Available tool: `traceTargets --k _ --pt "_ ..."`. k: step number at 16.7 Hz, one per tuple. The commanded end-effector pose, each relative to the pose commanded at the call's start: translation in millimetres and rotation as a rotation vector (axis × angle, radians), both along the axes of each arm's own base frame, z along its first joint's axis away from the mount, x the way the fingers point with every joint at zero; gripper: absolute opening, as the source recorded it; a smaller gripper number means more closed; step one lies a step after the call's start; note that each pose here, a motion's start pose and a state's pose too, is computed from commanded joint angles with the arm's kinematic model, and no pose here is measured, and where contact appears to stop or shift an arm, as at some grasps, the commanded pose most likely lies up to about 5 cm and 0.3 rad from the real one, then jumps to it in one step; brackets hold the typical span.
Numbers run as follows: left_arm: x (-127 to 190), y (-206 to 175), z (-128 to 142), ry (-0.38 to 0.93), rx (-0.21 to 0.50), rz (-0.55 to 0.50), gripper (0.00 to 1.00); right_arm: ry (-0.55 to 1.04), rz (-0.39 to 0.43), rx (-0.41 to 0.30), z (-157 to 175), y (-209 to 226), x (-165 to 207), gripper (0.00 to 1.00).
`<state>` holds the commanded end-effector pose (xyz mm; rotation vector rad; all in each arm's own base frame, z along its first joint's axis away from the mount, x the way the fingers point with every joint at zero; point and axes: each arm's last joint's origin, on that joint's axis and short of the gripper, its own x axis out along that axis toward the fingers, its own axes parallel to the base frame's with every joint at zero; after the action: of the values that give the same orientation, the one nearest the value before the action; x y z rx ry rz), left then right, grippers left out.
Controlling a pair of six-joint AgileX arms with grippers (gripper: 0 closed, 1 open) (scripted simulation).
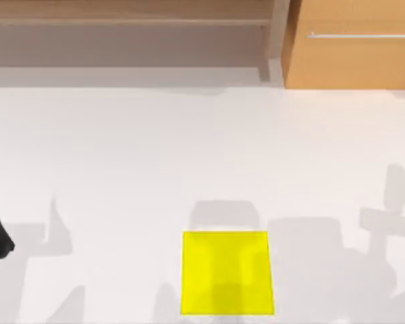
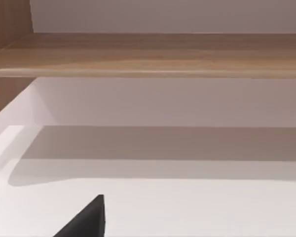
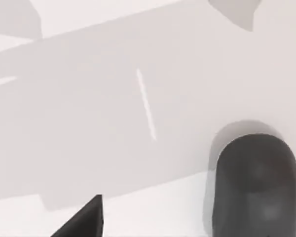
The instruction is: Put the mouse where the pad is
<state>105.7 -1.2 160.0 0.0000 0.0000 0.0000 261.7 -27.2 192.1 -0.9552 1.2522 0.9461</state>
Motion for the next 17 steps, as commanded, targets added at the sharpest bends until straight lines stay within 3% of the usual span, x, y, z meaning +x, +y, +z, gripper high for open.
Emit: traceTargets --k 6,13,17 --pt "0 0 0 0.0 0.0 0.0 1.0 0.077 0.047 -0.043 8 -37 24 1.0" --pt "0 0 0 0.0 0.0 0.0 1.0 0.075 0.051 -0.049 10 -40 25 1.0" --pt "0 0 0 0.0 0.0 0.0 1.0 0.084 0.047 -0.048 -10 -41 27 1.0"
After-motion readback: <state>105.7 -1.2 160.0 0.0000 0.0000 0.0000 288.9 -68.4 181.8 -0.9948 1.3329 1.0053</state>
